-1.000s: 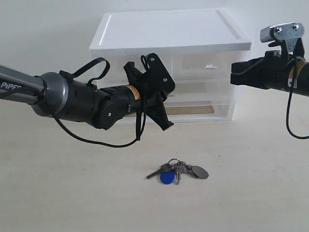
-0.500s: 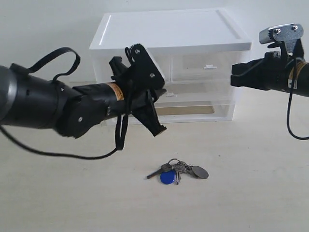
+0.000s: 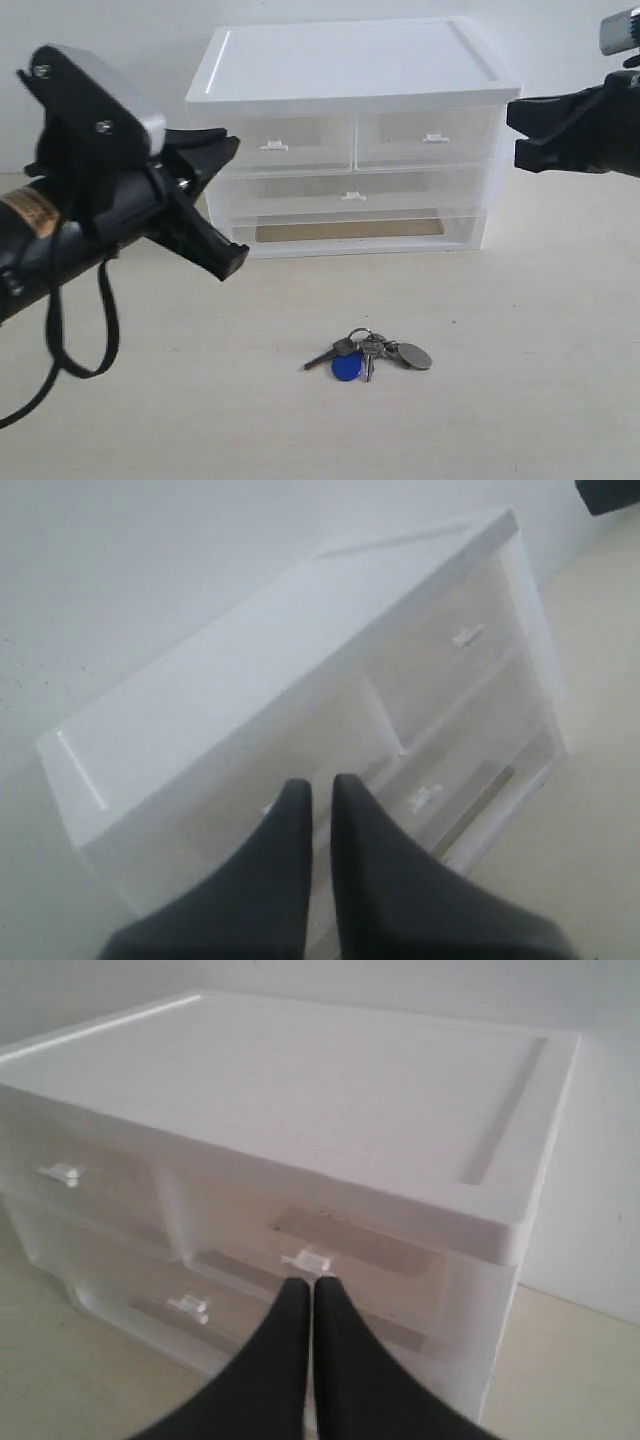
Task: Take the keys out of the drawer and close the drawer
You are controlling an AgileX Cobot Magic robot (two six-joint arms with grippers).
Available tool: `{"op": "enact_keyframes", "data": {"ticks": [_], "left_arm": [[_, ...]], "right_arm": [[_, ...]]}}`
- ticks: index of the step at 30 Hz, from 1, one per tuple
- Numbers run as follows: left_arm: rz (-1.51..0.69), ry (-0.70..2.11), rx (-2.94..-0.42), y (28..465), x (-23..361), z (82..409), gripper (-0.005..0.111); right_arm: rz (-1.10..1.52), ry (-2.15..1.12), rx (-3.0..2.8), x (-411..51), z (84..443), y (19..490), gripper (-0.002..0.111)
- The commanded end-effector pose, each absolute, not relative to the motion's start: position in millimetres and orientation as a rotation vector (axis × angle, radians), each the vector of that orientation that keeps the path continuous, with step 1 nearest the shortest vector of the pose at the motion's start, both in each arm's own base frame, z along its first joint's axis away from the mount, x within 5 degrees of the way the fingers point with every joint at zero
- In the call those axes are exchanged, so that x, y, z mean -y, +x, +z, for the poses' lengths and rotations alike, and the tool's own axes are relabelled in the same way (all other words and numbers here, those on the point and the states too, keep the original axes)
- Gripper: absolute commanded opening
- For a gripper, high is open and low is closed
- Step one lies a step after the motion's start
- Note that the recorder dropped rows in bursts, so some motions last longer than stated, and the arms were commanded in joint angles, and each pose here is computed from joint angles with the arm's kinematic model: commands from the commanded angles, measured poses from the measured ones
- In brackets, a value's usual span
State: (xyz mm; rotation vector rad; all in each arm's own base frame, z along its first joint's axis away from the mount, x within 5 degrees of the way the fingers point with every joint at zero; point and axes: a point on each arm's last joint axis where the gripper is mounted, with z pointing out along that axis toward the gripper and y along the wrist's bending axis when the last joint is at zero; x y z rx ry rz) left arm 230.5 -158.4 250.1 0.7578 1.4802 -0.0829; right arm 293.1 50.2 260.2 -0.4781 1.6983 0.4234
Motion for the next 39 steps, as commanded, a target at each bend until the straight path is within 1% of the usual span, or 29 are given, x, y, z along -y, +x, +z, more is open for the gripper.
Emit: {"op": "enact_keyframes", "data": {"ticks": [1,3,5,8,14,18,19,23,25,27,29,39], "left_arm": [[-0.161,0.622,-1.438,199,133,265,0.004],[-0.169,0.581,-1.369,182,120,275,0.004],[-0.187,0.544,-1.313,164,106,285,0.004],[-0.243,0.471,-1.25,142,90,294,0.004],[-0.34,0.34,-1.088,97,57,305,0.004],[-0.395,0.276,-1.003,75,41,301,0.004],[-0.424,0.249,-0.972,67,35,299,0.004],[-0.468,0.212,-0.93,56,27,292,0.004],[-0.505,0.203,-0.948,53,25,287,0.004],[-0.521,0.229,-1.022,56,29,281,0.004],[-0.521,0.24,-1.045,56,30,279,0.004],[-0.519,0.241,-1.045,56,30,279,0.004]], "right_arm": [[0.575,-0.628,-1.651,-64,278,264,0.0],[0.671,-0.702,-1.604,-71,289,249,0.0],[0.693,-0.712,-1.6,-72,300,238,0.0],[0.635,-0.734,-1.605,-70,310,225,0.0],[0.5,-0.59,-1.575,-59,325,192,0.0],[0.446,-0.527,-1.487,-54,334,160,0.0],[0.435,-0.523,-1.442,-54,338,146,0.0],[0.422,-0.514,-1.353,-53,345,116,0.0],[0.412,-0.516,-1.288,-53,353,96,0.0],[0.401,-0.519,-1.229,-52,359,81,0.0],[0.402,-0.516,-1.199,-52,362,74,0.0],[0.409,-0.525,-1.192,-53,362,73,0.0]]}}
